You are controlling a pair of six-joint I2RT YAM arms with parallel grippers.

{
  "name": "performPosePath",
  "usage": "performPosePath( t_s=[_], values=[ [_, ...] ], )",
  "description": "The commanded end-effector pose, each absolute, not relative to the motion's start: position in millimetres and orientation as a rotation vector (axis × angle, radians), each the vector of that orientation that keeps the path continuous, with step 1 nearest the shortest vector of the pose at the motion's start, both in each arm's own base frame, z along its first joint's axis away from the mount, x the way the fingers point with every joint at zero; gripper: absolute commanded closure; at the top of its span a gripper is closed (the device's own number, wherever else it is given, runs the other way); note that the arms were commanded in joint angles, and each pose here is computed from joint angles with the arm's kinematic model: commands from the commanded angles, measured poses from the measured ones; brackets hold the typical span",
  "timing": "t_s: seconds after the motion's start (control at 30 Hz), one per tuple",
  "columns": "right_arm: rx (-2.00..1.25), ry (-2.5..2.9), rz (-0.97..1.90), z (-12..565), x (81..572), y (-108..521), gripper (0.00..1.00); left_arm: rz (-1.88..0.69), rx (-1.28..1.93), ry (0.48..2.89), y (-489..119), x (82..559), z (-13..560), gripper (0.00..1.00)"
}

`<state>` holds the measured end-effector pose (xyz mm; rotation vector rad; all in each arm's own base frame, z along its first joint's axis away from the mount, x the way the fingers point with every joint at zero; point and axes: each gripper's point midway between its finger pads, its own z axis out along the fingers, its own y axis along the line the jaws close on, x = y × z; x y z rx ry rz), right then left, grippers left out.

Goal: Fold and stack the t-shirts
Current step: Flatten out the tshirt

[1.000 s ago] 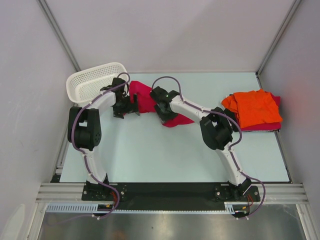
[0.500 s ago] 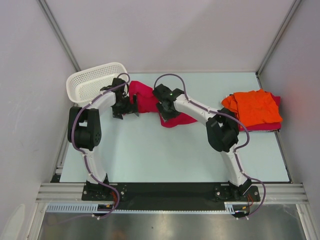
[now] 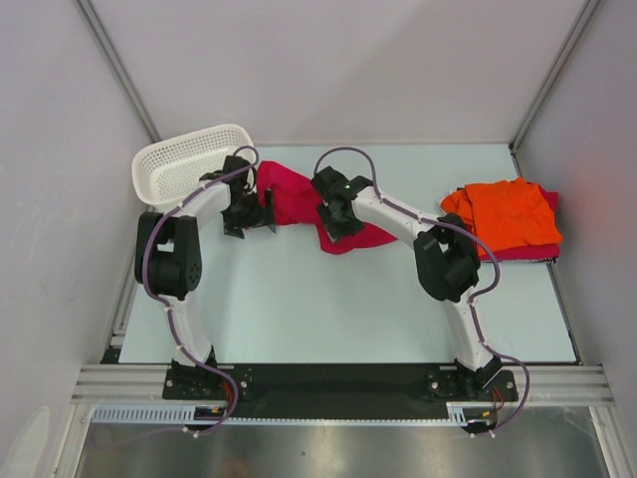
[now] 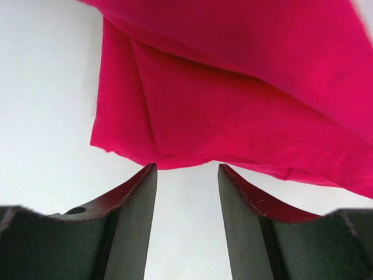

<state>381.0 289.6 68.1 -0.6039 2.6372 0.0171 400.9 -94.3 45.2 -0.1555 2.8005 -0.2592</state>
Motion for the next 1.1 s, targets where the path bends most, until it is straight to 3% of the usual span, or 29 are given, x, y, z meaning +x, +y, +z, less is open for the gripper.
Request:
performPosePath(
  t_s=[0.0, 0.23, 0.37, 1.07],
  values=[
    [-0.646, 2.654, 0.017, 48, 376, 301, 0.48, -0.247, -0.135, 2.794, -94, 401, 49, 0.0],
    [-0.657, 2.676, -0.036, 29, 380, 300, 0.49, -0.23, -0.132, 2.799, -92, 402, 48, 0.0],
    [-0.636, 2.658, -0.04, 35, 386, 301, 0.6, -0.228, -0.128, 2.794, -91, 403, 50, 0.01],
    [-0.59, 2.571, -0.124, 70, 402, 292, 0.53, -0.231, -0.122, 2.809, -92, 401, 45, 0.0]
  ],
)
